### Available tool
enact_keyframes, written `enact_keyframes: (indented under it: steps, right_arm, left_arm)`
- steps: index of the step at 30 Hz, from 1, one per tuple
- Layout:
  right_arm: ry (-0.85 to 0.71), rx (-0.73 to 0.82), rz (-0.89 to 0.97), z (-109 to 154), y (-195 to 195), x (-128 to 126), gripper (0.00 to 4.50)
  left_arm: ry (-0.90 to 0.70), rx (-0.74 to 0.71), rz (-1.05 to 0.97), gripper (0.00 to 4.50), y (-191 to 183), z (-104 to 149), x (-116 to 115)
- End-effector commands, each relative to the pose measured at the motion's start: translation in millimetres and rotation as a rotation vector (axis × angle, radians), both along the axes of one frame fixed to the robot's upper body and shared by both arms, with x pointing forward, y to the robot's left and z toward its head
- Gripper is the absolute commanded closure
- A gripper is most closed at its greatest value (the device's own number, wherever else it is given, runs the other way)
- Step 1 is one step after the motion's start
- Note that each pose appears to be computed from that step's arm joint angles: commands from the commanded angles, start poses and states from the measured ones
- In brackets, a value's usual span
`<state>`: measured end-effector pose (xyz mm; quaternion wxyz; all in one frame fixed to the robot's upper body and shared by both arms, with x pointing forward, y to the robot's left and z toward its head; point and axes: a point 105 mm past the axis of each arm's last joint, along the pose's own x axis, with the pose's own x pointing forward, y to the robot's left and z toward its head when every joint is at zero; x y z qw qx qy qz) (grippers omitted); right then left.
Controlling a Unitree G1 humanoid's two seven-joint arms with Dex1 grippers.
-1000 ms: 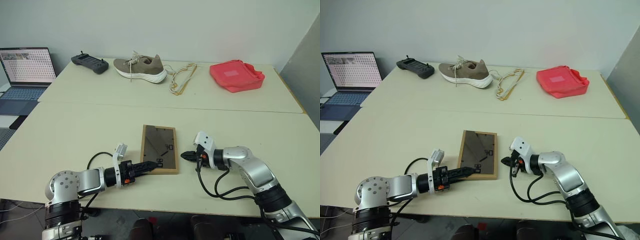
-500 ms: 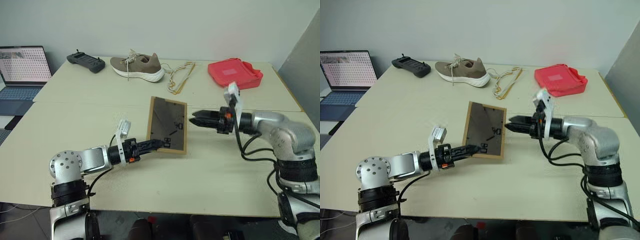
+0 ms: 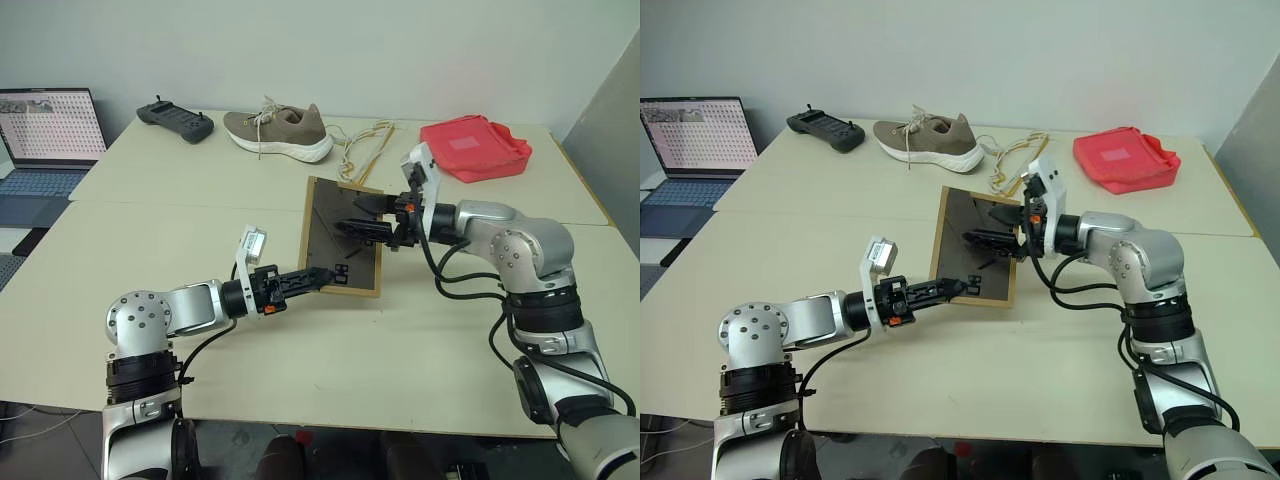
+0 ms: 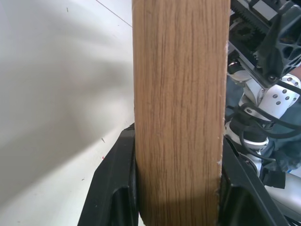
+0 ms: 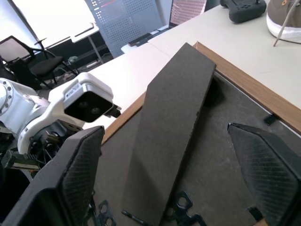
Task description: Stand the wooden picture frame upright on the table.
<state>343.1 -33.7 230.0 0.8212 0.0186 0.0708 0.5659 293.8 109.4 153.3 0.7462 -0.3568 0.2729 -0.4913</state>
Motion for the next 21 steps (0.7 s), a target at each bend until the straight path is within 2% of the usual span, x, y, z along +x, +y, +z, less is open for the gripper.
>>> enact_keyframes:
  steps: [1, 6, 12, 16, 18, 20, 21]
  right_arm:
    - [-0.071, 0.001, 0.08, 9.2, 18.1, -18.2, 0.02]
    - [-0.029, 0.073, 0.179, 16.4, 9.4, -42.8, 0.02]
    - [0.02, 0.053, 0.142, 11.4, -21.9, -49.3, 0.02]
    - [0.008, 0.003, 0.055, 1.9, -40.9, -42.3, 0.02]
    - [-0.064, -0.049, -0.048, -3.2, -60.0, -31.4, 0.02]
    - [-0.243, -0.147, -0.169, -5.7, -85.9, -20.0, 0.02]
    - [-0.382, -0.208, -0.222, -3.6, -96.3, -15.3, 0.02]
  left_arm:
    - [-0.072, -0.038, -0.042, 3.21, -5.9, 15.8, -5.4]
    - [-0.046, -0.02, -0.033, 3.21, -0.9, 10.2, -4.9]
    - [-0.022, -0.023, -0.026, 3.21, 4.4, 8.0, -4.0]
    - [-0.002, -0.029, -0.048, 3.21, 1.8, 5.8, -7.8]
    - [0.02, -0.04, -0.081, 3.21, -0.4, 4.3, -13.7]
    - [0.09, -0.057, -0.112, 3.21, 0.0, -1.0, -17.9]
    - [0.117, -0.071, -0.119, 3.21, 0.5, -2.4, -18.2]
